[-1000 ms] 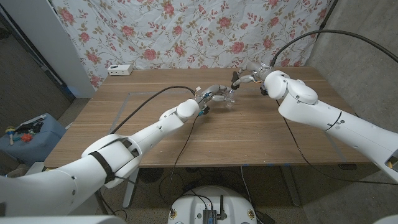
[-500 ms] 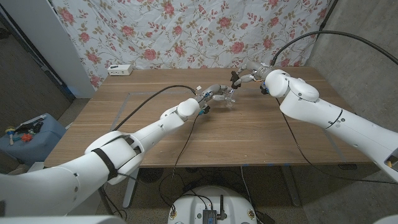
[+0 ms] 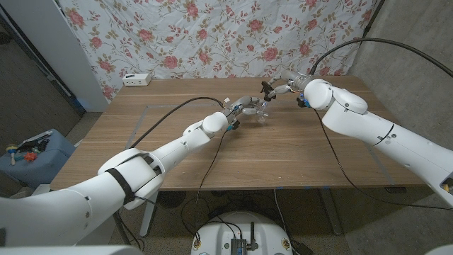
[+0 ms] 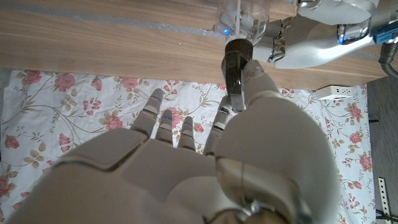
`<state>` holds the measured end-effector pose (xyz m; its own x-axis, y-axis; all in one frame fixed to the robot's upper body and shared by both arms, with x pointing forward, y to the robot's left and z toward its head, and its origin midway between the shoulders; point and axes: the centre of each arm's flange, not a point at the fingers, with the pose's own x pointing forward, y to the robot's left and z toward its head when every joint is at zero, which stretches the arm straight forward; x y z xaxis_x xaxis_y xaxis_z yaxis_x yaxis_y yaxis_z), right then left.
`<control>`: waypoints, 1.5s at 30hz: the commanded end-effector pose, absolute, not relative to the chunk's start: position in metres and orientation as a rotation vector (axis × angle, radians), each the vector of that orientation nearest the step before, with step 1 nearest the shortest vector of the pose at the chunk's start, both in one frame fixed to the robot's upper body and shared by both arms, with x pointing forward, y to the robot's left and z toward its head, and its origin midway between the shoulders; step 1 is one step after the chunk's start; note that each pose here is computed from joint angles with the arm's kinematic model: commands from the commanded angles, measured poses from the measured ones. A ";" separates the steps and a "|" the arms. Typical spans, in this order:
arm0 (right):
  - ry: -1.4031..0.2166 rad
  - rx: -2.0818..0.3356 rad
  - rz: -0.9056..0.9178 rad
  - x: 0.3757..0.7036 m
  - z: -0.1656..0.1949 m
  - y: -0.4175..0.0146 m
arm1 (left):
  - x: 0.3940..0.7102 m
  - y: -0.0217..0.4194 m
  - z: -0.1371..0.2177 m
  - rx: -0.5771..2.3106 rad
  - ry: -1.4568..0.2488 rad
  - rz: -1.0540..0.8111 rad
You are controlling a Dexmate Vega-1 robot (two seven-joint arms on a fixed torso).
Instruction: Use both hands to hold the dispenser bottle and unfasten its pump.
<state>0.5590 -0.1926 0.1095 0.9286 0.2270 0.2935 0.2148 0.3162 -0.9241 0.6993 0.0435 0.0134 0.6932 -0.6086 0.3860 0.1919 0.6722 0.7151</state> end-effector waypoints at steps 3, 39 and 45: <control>-0.410 -1.228 0.019 0.558 0.108 -0.200 | 0.698 0.040 0.009 0.695 -0.650 -0.497; -0.409 -1.188 0.034 0.567 0.110 -0.205 | 0.700 0.040 0.011 0.699 -0.648 -0.496; -0.415 -1.188 0.030 0.567 0.111 -0.204 | 0.701 0.040 0.013 0.703 -0.650 -0.500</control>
